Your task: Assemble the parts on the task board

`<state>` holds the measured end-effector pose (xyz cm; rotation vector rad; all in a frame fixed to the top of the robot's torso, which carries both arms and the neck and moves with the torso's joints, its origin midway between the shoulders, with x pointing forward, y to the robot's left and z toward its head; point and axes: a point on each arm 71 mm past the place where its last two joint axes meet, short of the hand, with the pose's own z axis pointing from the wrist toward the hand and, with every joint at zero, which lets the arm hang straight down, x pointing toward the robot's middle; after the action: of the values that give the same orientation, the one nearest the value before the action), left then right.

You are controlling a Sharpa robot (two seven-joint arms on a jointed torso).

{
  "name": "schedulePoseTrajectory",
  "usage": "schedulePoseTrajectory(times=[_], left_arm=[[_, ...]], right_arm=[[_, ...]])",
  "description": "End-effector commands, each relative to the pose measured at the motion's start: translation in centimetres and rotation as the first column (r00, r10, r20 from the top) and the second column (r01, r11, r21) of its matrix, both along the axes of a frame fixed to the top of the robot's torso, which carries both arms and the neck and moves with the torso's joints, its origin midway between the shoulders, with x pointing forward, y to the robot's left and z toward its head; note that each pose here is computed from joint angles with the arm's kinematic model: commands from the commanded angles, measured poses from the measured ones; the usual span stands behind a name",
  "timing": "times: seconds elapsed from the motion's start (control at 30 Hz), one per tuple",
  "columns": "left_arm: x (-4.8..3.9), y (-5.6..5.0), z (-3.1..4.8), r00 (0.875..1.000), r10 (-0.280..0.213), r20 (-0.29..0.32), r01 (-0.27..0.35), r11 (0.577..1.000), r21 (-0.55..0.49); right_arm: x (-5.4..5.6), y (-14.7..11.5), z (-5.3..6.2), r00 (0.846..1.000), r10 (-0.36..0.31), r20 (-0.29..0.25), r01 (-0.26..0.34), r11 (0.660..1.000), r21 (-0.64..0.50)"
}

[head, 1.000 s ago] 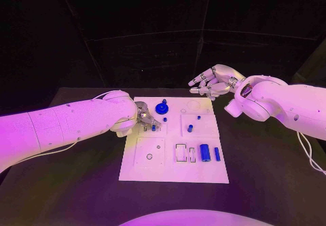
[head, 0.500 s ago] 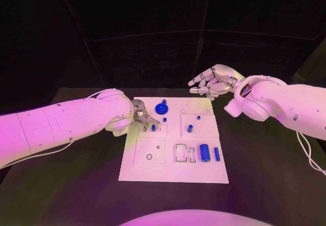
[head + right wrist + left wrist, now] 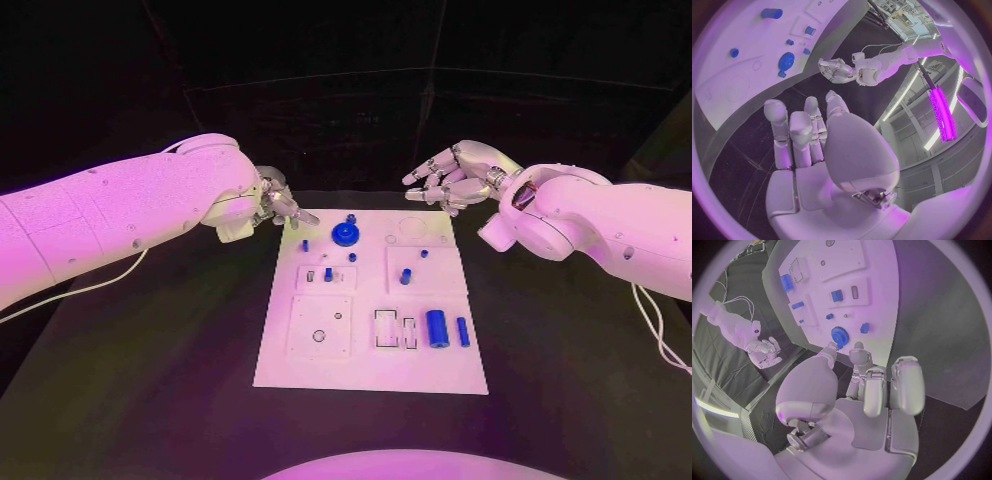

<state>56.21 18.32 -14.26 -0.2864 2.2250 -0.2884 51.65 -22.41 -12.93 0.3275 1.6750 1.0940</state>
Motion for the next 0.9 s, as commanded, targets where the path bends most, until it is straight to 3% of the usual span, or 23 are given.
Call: schedulePoseTrajectory(times=[0.03,0.4,0.7,0.9], left_arm=[[0.50,-0.1,-0.27,0.997,-0.037,-0.061,0.039,0.999,0.038],[2.15,-0.2,-1.39,0.997,-0.015,-0.069,0.019,0.998,0.062],[2.44,-0.2,-2.92,0.996,-0.017,-0.093,0.025,0.995,0.094],[2.46,0.0,-3.36,0.994,-0.015,-0.106,0.026,0.994,0.104]], right_arm=[[0.0,0.2,0.1,1.000,0.013,0.005,-0.013,1.000,0.008],[0.1,0.5,0.1,1.000,0.018,0.003,-0.018,1.000,0.009],[0.2,0.7,0.1,1.000,0.020,0.003,-0.020,1.000,0.009],[0.2,0.7,0.1,1.000,0.021,0.003,-0.021,1.000,0.009]])
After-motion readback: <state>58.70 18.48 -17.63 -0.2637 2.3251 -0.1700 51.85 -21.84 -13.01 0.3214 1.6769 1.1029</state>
